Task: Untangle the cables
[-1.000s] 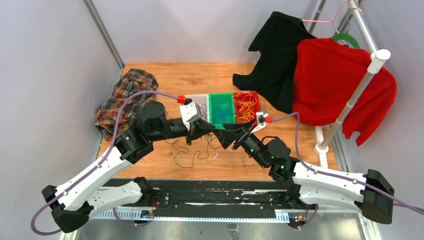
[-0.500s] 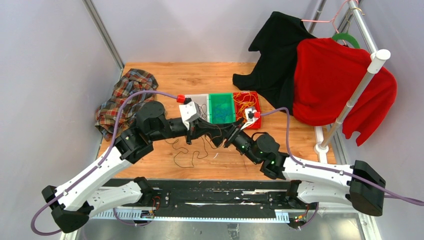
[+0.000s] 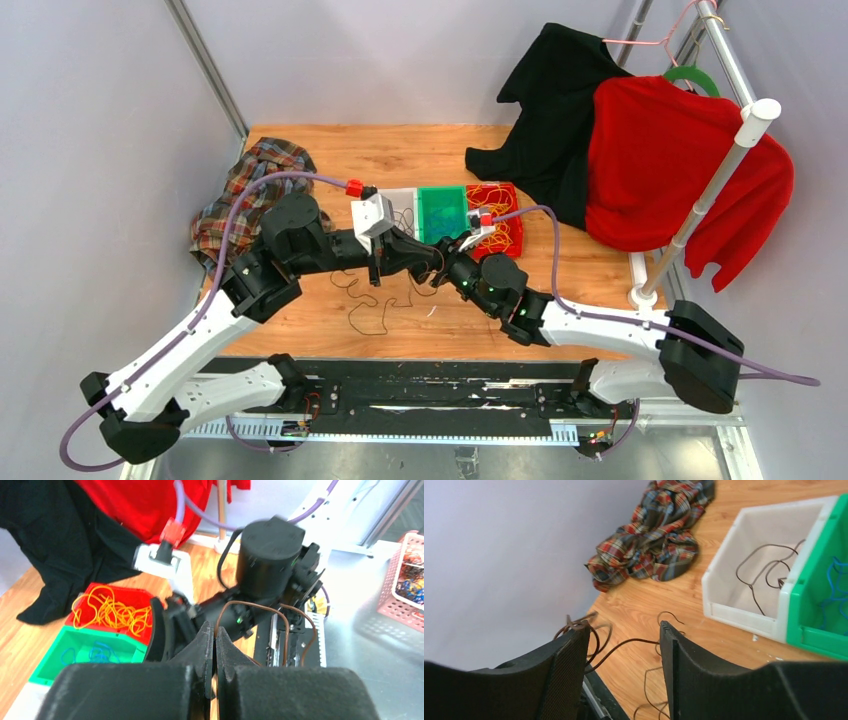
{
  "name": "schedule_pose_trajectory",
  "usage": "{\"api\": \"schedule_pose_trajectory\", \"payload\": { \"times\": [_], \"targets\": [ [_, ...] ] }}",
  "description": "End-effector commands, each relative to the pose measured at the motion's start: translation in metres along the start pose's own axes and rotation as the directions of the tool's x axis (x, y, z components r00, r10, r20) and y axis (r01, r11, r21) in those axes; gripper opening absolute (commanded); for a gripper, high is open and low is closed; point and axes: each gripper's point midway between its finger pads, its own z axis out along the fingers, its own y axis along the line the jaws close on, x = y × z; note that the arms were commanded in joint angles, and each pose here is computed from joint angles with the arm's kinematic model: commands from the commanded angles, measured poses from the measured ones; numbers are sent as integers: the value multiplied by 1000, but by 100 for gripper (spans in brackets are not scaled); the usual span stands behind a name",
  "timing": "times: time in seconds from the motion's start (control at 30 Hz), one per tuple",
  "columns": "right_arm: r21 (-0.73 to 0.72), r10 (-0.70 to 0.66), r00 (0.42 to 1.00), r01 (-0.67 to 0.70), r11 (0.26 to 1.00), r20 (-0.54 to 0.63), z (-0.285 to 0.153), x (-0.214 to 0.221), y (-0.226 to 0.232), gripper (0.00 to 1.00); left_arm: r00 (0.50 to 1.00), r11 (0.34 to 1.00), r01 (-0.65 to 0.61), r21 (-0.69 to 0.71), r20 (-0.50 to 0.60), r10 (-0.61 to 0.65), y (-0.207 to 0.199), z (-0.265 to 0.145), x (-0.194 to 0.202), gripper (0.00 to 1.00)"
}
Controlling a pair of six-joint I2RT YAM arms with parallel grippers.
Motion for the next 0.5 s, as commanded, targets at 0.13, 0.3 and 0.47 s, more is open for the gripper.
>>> {"api": "schedule_pose_trajectory", "payload": {
  "times": [0.13,0.3,0.47],
  "targets": [
    [116,-57,997,62,991,-50,5,23,-39,53,993,995,-74,72,95,67,-20,-15,-60,1],
    [181,-88,990,107,978,-113,-9,51,-72,52,970,981,-193,31,154,186,-20,-30,-106,0],
    [221,-115,975,157,963,-188,-27,79,-101,51,934,959,-281,-46,218,284,-19,-49,-158,0]
  ]
}}
